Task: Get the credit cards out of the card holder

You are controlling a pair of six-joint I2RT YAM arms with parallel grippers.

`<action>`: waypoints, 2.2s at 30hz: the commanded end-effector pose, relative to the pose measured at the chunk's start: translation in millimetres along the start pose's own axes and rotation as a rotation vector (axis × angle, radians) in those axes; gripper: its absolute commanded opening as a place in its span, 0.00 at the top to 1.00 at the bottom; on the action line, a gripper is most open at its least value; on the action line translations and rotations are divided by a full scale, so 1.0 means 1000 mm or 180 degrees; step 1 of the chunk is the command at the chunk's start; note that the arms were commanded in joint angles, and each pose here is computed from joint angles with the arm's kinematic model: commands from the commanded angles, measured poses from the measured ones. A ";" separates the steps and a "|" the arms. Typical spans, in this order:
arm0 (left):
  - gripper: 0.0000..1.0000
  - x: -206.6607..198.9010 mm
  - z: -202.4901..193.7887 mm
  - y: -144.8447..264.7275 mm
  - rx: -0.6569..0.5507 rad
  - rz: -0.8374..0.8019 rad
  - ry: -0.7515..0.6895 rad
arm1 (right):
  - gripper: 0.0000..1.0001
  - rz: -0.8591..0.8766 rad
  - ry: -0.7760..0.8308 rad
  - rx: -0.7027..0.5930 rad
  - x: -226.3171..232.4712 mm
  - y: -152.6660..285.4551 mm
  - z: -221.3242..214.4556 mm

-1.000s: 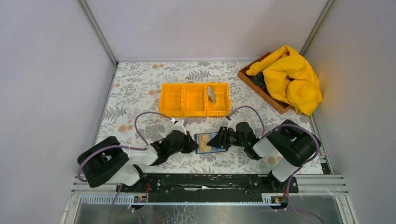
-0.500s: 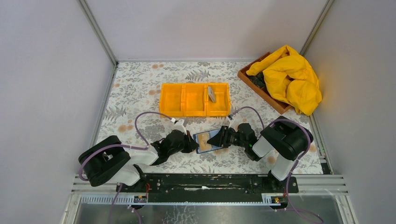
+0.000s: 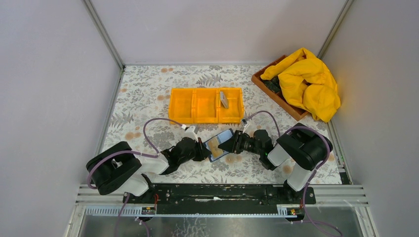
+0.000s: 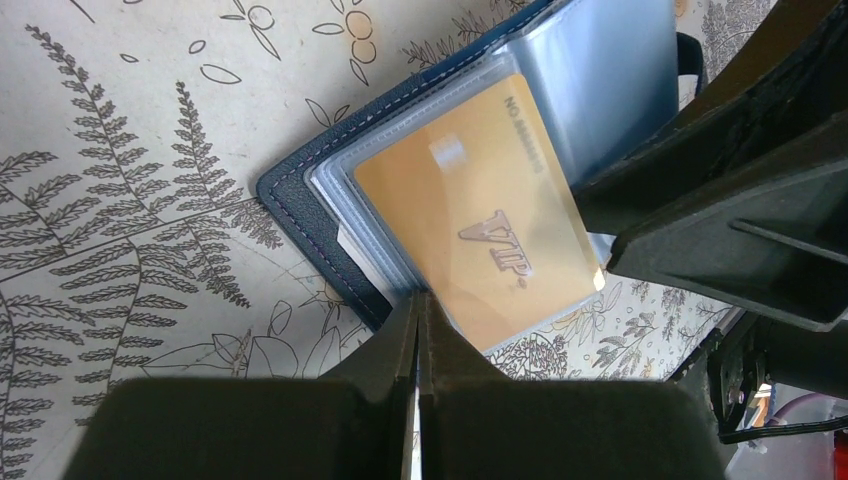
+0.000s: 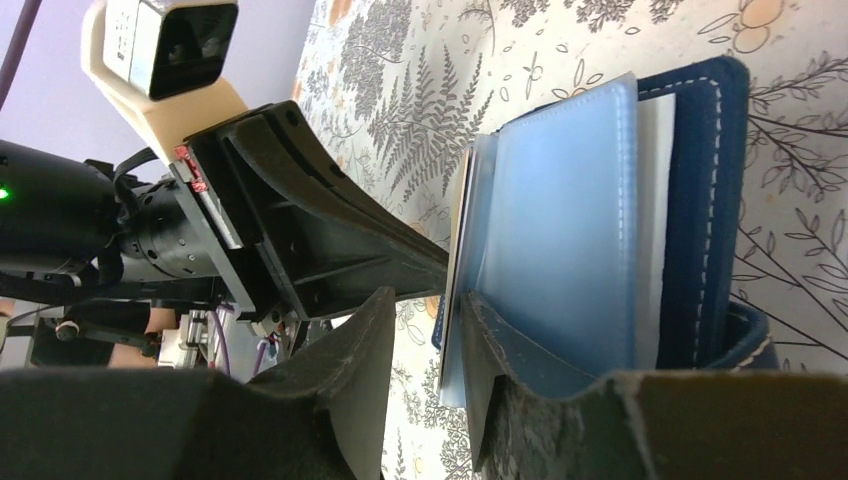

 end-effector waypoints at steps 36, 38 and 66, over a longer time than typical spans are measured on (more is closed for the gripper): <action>1.00 0.016 -0.016 -0.002 0.0221 0.0188 -0.0098 | 1.00 -0.0616 0.0435 0.0350 0.004 -0.002 -0.013; 1.00 0.016 -0.015 -0.002 0.0215 0.0200 -0.0108 | 1.00 -0.0716 0.0412 0.0348 0.000 0.000 -0.013; 1.00 0.029 -0.016 -0.001 0.0225 0.0339 -0.0147 | 1.00 -0.1289 0.0442 0.0088 -0.021 0.041 0.000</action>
Point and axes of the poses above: each gripper's point midway between its finger pads, its own y axis back along the fingers, its own x axis along the line the jaws close on, z = x × y, the point moved 2 cm from there along y, back along the fingers, and after that the axes turned 3 degrees about y, right-handed, at the moved point
